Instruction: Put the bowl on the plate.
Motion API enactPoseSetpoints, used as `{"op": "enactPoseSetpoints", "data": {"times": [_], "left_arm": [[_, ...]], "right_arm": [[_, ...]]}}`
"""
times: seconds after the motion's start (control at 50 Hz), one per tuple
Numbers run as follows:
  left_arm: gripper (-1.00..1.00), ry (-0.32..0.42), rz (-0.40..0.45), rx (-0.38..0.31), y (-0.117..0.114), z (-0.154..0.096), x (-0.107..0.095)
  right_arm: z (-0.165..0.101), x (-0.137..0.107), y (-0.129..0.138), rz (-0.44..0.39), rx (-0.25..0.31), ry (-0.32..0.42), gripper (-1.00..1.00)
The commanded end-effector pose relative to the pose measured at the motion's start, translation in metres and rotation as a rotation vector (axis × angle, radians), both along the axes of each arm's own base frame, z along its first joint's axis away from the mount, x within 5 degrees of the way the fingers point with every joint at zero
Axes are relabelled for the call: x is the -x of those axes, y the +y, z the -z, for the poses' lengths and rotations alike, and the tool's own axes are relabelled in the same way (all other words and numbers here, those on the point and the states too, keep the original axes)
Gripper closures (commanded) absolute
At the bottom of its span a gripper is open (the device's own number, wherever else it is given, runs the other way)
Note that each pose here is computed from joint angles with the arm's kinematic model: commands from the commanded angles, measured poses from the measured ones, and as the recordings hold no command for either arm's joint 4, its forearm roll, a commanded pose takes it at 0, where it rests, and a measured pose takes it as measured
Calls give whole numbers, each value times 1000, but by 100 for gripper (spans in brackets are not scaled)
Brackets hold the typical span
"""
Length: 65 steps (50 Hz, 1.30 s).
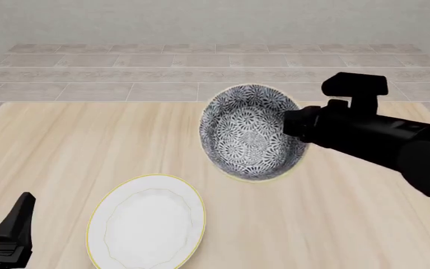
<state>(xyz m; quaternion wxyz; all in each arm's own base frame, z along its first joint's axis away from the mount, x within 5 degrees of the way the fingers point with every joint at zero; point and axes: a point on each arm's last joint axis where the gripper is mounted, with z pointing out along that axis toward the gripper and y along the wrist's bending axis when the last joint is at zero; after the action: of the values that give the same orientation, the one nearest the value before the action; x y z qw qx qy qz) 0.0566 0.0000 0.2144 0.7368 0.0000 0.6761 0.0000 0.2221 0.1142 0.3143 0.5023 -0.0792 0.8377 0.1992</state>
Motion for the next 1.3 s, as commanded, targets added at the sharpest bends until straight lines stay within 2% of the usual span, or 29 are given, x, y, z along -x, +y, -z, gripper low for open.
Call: {"op": "enactPoseSetpoints", "data": {"times": [0.02, 0.42, 0.84, 1.3], "left_arm": [[-100, 0, 0, 0, 0, 0, 0], [-100, 0, 0, 0, 0, 0, 0], [-100, 0, 0, 0, 0, 0, 0], [-100, 0, 0, 0, 0, 0, 0]], "right_arm": [[-10, -4, 20, -46, -52, -10, 100], [1, -10, 59, -133, -90, 13, 100], [8, -6, 85, -189, -129, 37, 100], [24, -7, 112, -244, -118, 76, 100]]}}
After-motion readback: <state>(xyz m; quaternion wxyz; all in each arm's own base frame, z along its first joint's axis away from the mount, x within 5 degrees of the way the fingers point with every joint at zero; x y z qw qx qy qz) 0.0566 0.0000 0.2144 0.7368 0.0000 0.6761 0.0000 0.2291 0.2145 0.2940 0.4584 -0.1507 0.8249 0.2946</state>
